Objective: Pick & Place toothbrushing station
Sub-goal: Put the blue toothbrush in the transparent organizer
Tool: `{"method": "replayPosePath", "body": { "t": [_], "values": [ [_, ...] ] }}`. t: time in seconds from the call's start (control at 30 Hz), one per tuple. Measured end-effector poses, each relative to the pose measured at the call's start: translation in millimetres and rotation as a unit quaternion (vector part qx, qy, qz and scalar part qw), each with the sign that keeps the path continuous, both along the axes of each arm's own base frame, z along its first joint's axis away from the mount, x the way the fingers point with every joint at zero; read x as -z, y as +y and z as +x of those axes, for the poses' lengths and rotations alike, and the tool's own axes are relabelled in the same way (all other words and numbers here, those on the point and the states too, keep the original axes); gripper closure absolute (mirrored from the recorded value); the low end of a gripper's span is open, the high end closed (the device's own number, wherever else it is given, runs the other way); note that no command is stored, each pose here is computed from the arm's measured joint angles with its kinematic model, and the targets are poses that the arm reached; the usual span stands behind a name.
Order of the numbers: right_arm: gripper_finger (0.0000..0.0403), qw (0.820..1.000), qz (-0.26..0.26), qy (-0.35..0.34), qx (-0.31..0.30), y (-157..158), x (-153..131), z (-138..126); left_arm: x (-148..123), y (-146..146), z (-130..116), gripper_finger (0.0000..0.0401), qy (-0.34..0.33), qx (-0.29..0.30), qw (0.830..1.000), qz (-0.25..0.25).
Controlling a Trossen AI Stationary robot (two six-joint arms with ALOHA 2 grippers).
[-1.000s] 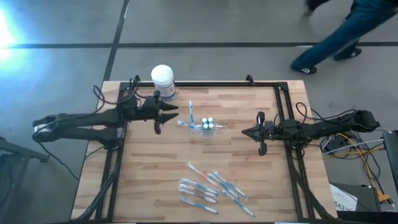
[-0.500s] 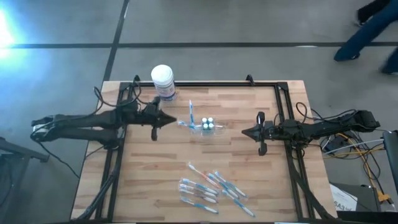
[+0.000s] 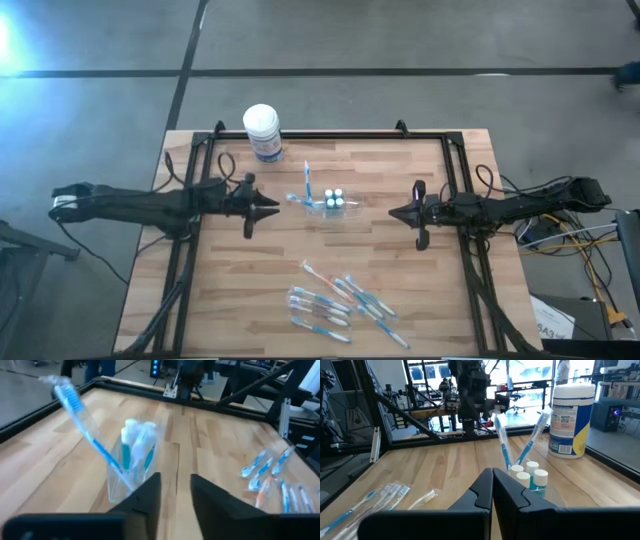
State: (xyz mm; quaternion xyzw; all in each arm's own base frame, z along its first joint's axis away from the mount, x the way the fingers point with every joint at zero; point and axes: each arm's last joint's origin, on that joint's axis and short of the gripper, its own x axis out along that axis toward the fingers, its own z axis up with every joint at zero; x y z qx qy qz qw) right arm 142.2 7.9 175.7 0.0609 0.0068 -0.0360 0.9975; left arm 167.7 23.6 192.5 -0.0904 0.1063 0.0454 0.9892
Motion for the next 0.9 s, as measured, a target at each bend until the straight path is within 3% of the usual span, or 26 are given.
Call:
{"method": "replayPosePath", "body": {
  "t": [0.23,0.37,0.9],
  "values": [
    [0.0394,1.000,-0.002,0.000,0.000,0.0,-0.1,0.0,15.4,-0.3,-4.0,0.0177,-0.063,-0.005,0.998,0.021],
    [0.0394,1.000,-0.002,0.000,0.000,0.0,-0.1,0.0,21.4,1.4,-1.9,0.0139,-0.054,-0.027,0.998,0.025],
    [0.0394,1.000,-0.003,0.000,0.000,0.0,-0.1,0.0,29.6,5.8,26.8,0.0126,-0.034,-0.029,0.999,0.018]
  ]
}}
